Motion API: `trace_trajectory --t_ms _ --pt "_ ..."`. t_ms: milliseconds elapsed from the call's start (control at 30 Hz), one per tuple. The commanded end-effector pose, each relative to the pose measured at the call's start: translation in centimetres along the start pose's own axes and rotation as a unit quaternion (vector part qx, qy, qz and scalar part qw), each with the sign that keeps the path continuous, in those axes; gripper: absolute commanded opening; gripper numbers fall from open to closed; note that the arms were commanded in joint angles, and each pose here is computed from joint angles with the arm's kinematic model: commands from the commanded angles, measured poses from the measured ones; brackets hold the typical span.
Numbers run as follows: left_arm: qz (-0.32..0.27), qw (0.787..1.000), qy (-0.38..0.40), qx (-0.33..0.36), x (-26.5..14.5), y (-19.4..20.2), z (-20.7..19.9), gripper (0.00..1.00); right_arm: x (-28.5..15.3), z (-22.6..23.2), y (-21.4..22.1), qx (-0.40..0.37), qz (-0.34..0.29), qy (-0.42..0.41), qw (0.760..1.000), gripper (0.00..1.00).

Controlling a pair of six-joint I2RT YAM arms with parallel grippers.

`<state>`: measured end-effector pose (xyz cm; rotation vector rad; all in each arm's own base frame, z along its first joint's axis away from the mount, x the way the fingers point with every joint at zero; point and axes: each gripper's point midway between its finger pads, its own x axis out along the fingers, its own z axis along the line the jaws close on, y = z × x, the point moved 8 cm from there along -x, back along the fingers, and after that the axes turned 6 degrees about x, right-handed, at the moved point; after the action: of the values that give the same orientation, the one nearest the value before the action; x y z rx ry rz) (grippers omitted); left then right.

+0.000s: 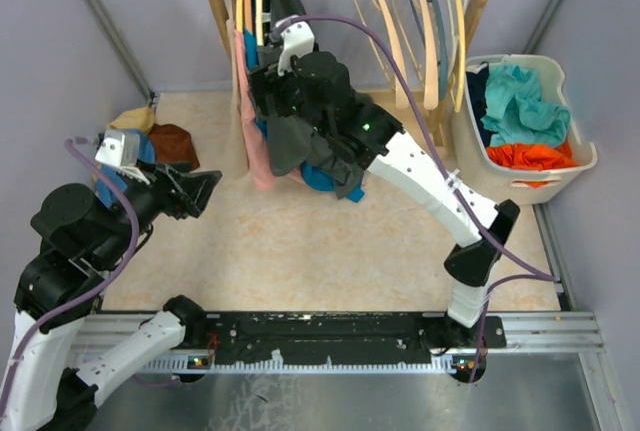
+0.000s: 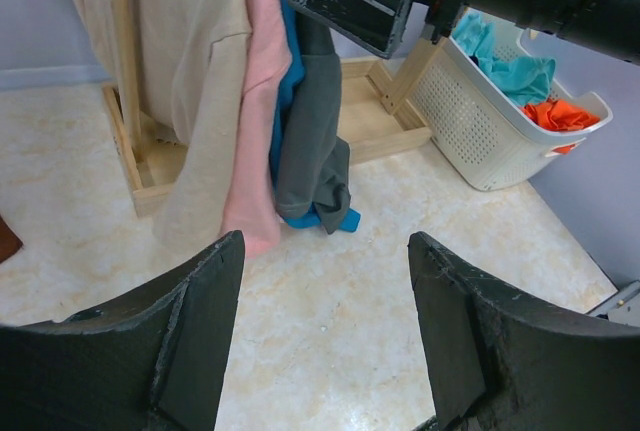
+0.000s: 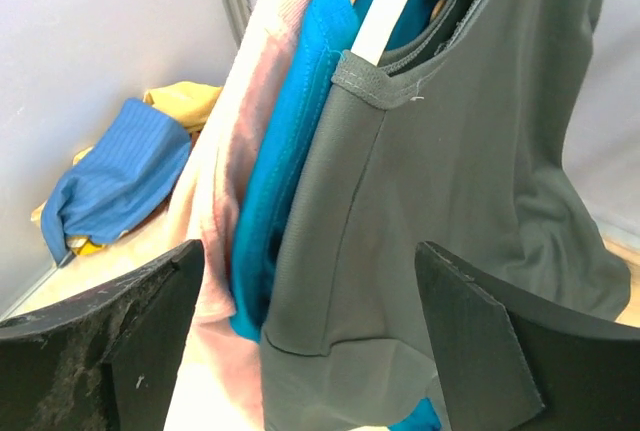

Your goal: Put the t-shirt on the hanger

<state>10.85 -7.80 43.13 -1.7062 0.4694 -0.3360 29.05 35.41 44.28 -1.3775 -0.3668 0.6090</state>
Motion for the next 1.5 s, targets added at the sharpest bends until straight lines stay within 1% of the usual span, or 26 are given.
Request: trace_trajectory --t_ms 0,67,167,400,633,667,700,733,767,1033,1233,1467 --pt "-0.012 1.0 0.004 -0.005 0.4 -0.6 -0.2 0.72 -3.5 -0.3 -2.7 0.007 -0.035 0.002 0.999 0.88" --pt "-0.007 1.0 0.005 -0.007 0.9 -0.3 -0.3 0.72 -5.0 -0.7 -3.0 0.014 -0.037 0.007 0.999 0.93" --pt "-0.004 1.0 0.002 -0.011 1.5 0.4 -0.2 0.72 -7.6 -1.6 -3.1 0.023 -0.04 0.013 0.999 0.99" --pt "0.008 1.0 -0.013 -0.019 3.0 2.0 0.2 0.73 -12.8 -3.7 0.0 0.047 -0.019 0.021 0.998 0.99" --pt "0.012 0.999 -0.021 -0.025 3.9 3.8 0.5 0.75 -17.6 -5.7 3.8 0.075 0.006 0.029 0.997 0.99" --pt "0.01 0.999 -0.021 -0.025 4.0 4.0 0.5 0.78 -18.1 -6.0 4.6 0.078 0.013 0.031 0.996 0.99" --pt "0.011 0.999 -0.019 -0.025 4.0 4.3 0.5 0.92 -18.6 -6.3 5.4 0.084 0.019 0.034 0.996 0.99" --pt "0.012 0.999 -0.017 -0.025 4.1 4.5 0.5 0.99 -19.0 -6.5 6.1 0.087 0.025 0.036 0.995 0.99" --pt "0.014 0.999 -0.016 -0.027 4.2 4.9 0.6 1.0 -19.4 -6.7 6.9 0.089 0.032 0.036 0.995 0.99" --pt "0.024 0.998 -0.016 -0.049 4.4 8.7 1.0 1.0 -21.6 -8.4 13.1 0.105 0.089 0.055 0.989 0.99" --pt "0.052 0.996 -0.002 -0.069 5.1 11.8 1.0 1.0 -23.6 -9.8 14.9 0.126 0.074 0.085 0.986 0.99" --pt "0.066 0.994 0.023 -0.086 5.6 14.2 0.7 1.0 -25.5 -12.1 15.9 0.124 0.053 0.165 0.977 0.99"
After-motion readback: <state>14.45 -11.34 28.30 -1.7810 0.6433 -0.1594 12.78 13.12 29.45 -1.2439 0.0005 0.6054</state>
